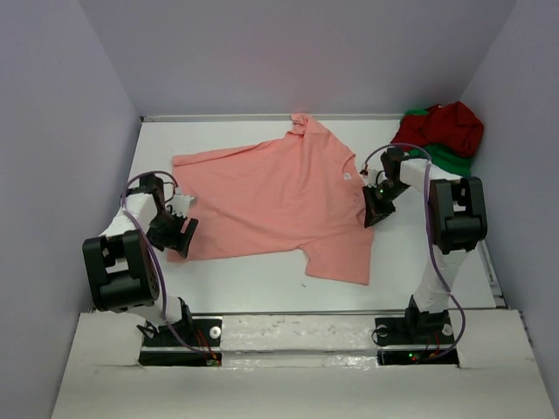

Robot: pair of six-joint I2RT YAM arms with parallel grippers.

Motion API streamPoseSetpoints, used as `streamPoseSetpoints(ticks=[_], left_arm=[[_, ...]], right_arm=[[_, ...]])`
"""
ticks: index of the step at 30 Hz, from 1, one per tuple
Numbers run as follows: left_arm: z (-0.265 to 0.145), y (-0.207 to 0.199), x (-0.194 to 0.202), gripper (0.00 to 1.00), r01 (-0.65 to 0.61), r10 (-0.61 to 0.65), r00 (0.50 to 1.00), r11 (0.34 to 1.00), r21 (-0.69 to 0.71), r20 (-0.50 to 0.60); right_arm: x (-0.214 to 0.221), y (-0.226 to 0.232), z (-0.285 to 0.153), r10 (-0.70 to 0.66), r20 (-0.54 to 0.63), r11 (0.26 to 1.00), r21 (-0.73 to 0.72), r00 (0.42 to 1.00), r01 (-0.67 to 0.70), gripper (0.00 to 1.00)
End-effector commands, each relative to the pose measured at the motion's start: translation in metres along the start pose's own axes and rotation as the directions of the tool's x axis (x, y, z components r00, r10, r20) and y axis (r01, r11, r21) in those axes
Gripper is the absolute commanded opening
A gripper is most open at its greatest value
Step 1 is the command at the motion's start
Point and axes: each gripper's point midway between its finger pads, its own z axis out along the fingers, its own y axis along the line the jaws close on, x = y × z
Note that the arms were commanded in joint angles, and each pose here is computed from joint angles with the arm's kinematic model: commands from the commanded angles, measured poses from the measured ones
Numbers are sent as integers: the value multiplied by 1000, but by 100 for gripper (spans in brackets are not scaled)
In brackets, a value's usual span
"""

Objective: Fold and stack the t-shirts
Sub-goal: Flatten out the tshirt

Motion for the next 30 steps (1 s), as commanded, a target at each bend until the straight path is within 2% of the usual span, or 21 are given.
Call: streamPoseSetpoints(ticks=[1,6,7,10,13,24,27,28,30], left_arm=[[6,-12,23,83,9,-7,999,999,51,-48],[24,-22,35,78,32,-25,997,995,92,-71],[26,-22,36,73,33,-26,997,995,95,-78],[26,-14,32,69,47,-43,997,997,65,-66],[25,-2,25,70,64,-63,997,998,6,-41],[19,14,12,69,93,-93,996,993,-67,3],[19,15,9,50,97,-96,995,993,-71,15],[20,15,9,31,95,-94,995,993,-69,15],[22,15,10,17,94,-94,996,993,-70,7]], right_arm=[[-22,-25,-1,-70,81,990,124,994,60,0],[-23,-25,-1,-70,81,991,121,994,60,0],[-24,-25,-1,-69,82,991,120,994,59,0],[-23,-24,0,-68,81,992,111,994,59,0],[-23,-23,0,-69,80,992,107,994,60,0],[-21,-23,2,-68,75,993,104,995,60,0],[-21,-23,2,-67,74,993,105,995,59,0],[-21,-23,2,-65,75,993,105,995,57,0],[-21,-23,2,-65,73,993,104,995,57,0]])
